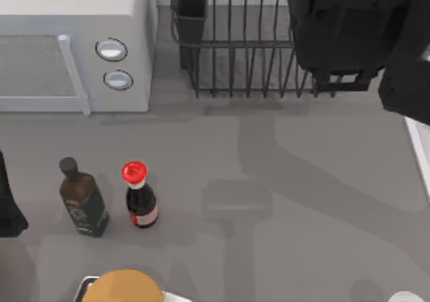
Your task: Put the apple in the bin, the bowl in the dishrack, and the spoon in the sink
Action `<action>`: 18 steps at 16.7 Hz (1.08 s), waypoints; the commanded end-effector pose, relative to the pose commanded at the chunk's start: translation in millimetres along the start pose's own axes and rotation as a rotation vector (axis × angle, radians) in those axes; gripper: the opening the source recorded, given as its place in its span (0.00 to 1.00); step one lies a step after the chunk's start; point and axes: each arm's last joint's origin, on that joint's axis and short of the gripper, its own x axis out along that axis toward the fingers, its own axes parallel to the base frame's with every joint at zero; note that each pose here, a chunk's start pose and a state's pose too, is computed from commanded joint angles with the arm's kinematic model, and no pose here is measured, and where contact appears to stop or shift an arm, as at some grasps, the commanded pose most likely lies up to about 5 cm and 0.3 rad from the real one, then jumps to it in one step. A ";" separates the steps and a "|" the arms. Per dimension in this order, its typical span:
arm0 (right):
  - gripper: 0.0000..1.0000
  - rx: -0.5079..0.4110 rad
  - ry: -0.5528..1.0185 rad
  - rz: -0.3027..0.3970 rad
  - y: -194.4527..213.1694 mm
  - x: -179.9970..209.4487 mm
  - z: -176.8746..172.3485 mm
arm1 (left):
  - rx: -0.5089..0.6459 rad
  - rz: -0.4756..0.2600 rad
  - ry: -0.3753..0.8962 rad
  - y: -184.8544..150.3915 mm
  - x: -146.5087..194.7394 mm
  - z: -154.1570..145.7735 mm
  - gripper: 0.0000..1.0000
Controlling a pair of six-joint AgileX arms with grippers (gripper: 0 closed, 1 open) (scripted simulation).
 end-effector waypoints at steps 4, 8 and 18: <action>0.00 -0.010 0.010 0.000 19.3 59.8 -49.0 | 0.000 0.000 0.000 0.0 0.0 0.0 1.00; 0.00 0.034 -0.029 0.002 28.4 119.8 -109.1 | 0.000 0.000 0.000 0.0 0.0 0.0 1.00; 0.00 0.009 -0.007 0.002 -3.1 184.6 -187.3 | 0.000 0.000 0.000 0.0 0.0 0.0 1.00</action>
